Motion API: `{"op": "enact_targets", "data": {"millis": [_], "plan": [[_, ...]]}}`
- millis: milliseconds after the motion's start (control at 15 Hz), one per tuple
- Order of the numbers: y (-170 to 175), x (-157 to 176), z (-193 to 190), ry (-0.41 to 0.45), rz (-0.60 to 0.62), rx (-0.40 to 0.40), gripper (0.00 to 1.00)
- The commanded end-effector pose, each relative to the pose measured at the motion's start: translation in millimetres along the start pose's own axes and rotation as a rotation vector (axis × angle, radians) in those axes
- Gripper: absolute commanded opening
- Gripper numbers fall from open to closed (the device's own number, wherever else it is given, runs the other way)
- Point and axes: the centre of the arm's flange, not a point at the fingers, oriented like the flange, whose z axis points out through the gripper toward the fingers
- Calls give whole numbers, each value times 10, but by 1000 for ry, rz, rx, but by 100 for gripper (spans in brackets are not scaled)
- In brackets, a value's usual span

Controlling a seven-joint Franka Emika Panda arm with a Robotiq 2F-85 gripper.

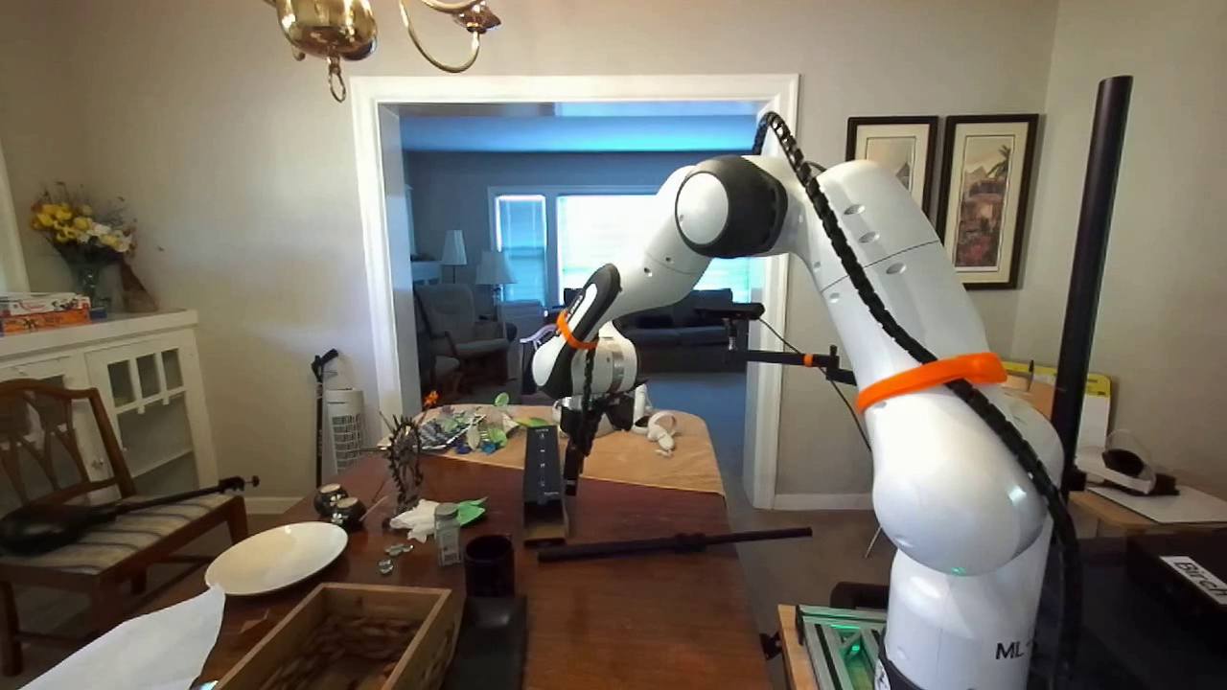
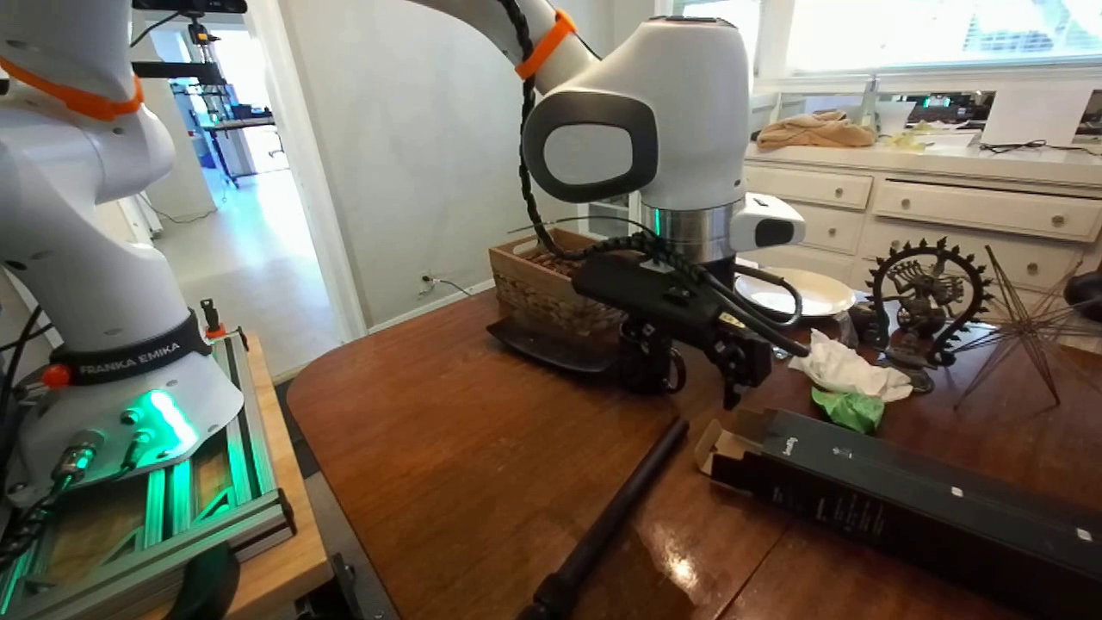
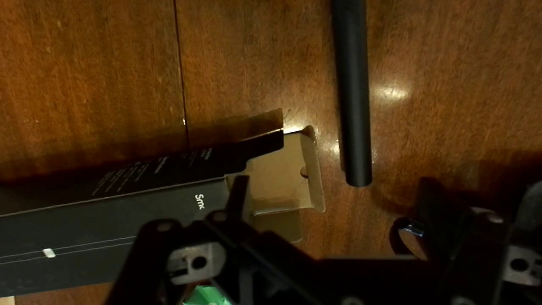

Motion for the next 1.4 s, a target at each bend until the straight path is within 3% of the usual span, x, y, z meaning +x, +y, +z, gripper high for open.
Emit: {"op": "enact_targets", "data": {"millis": [0,333,667,1067,1333], "plan": [[3,12,37,23,-7,-37,100],[72,92,151,117,-13,-183,100],[0,55,445,142,-138,-333,100],[-85,-10,716,160,-259,-437,100],[-101,-10,804,199,-259,-491,100]]}}
